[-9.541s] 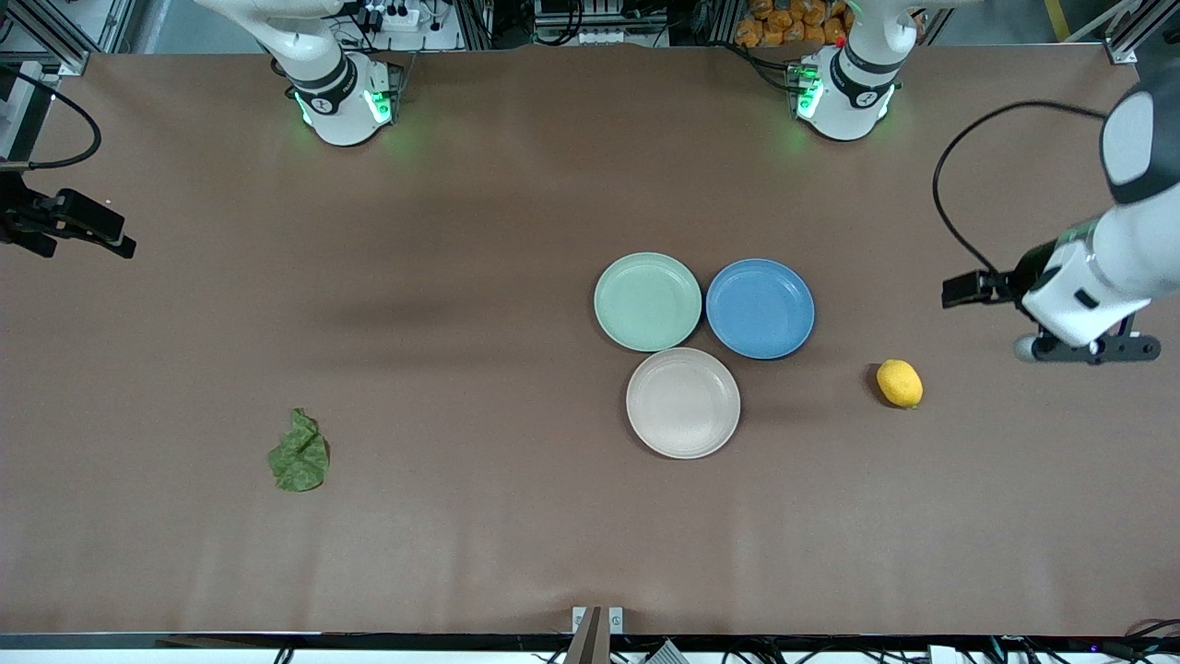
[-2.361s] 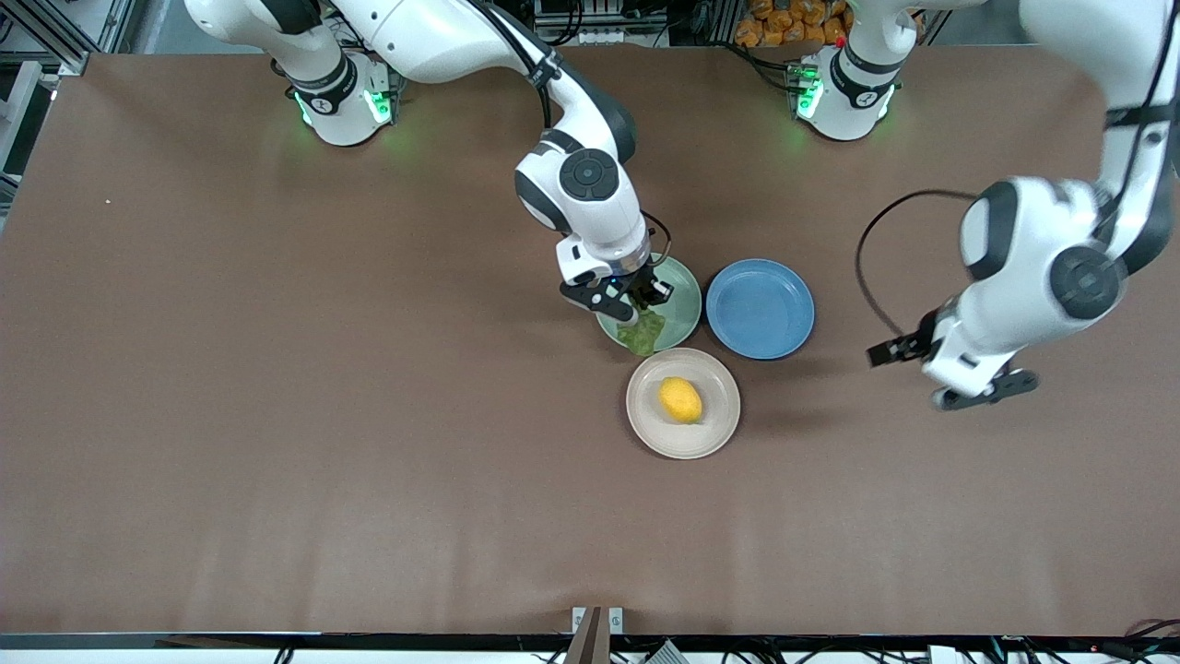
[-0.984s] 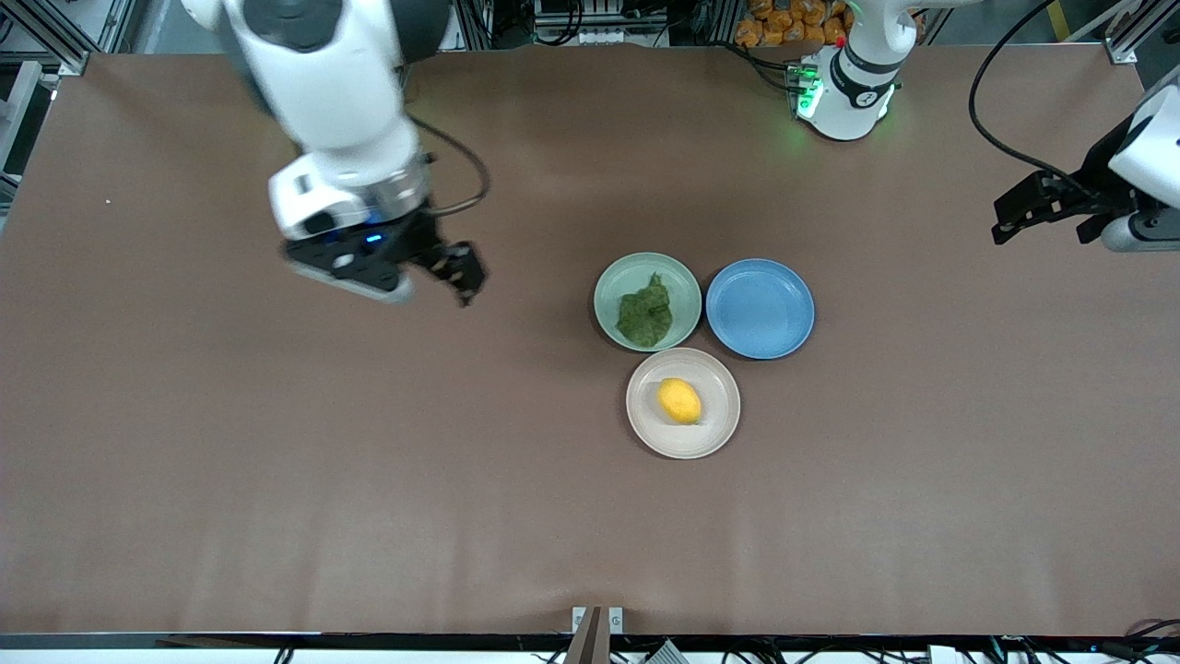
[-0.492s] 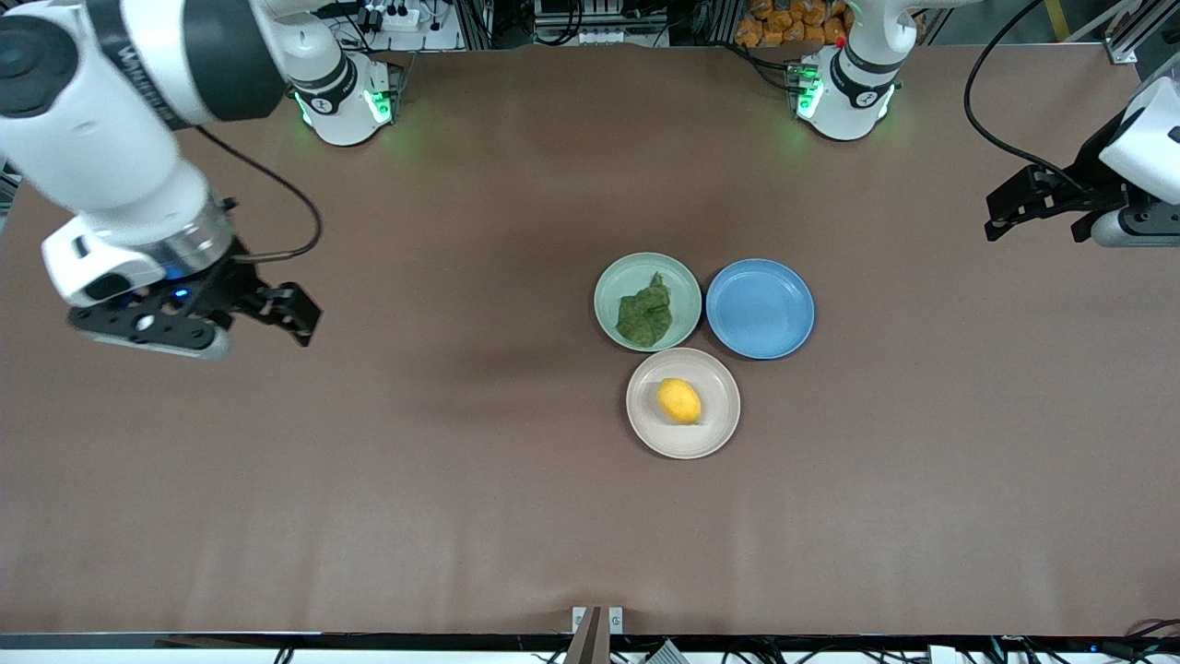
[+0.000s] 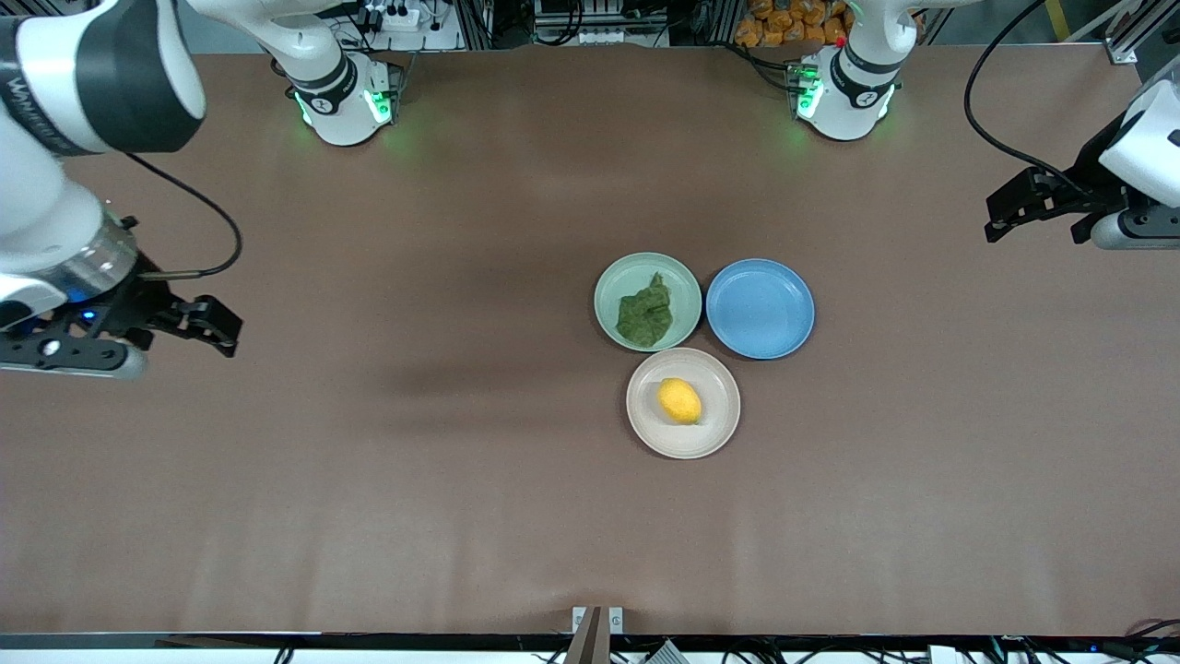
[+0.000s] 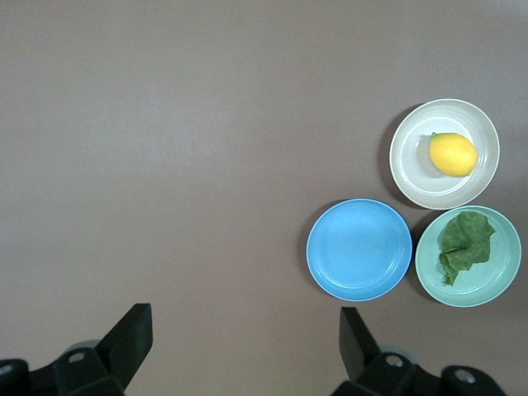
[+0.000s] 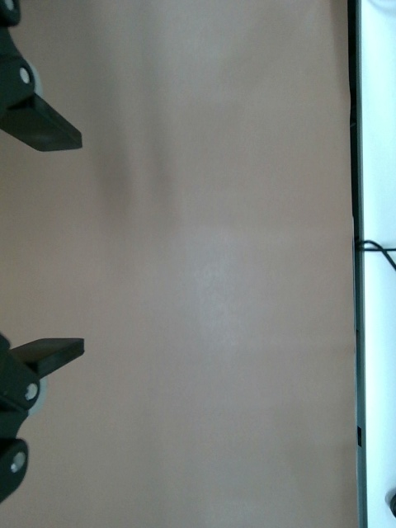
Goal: Place lemon and lettuce in plates
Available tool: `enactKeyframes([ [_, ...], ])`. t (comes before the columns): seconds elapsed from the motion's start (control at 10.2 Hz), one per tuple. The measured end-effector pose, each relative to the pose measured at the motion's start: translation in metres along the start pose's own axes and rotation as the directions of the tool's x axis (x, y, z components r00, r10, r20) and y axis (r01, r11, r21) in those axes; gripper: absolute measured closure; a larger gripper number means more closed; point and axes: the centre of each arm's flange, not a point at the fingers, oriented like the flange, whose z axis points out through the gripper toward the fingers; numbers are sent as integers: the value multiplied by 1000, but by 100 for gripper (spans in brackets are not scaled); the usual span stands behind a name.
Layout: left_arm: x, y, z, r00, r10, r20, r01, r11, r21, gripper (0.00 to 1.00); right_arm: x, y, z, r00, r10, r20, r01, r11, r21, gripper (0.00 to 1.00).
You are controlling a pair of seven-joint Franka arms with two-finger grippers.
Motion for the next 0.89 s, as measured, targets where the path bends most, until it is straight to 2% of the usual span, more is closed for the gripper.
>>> enactKeyframes([
  [0.2,0,0,1,1000,-1,1,1,1000,0,0,2,26,0,1000,-24,5,24,1000,-5,0],
  [0.49,1,-1,0,1000,-2,0,2,1000,0,0,-20,35,-30,996,-75,48,75,997,-3,0],
  [0.89,1,0,0,1000,-1,0,1,1000,0,0,-27,80,-43,998,-38,47,34,996,85,0],
])
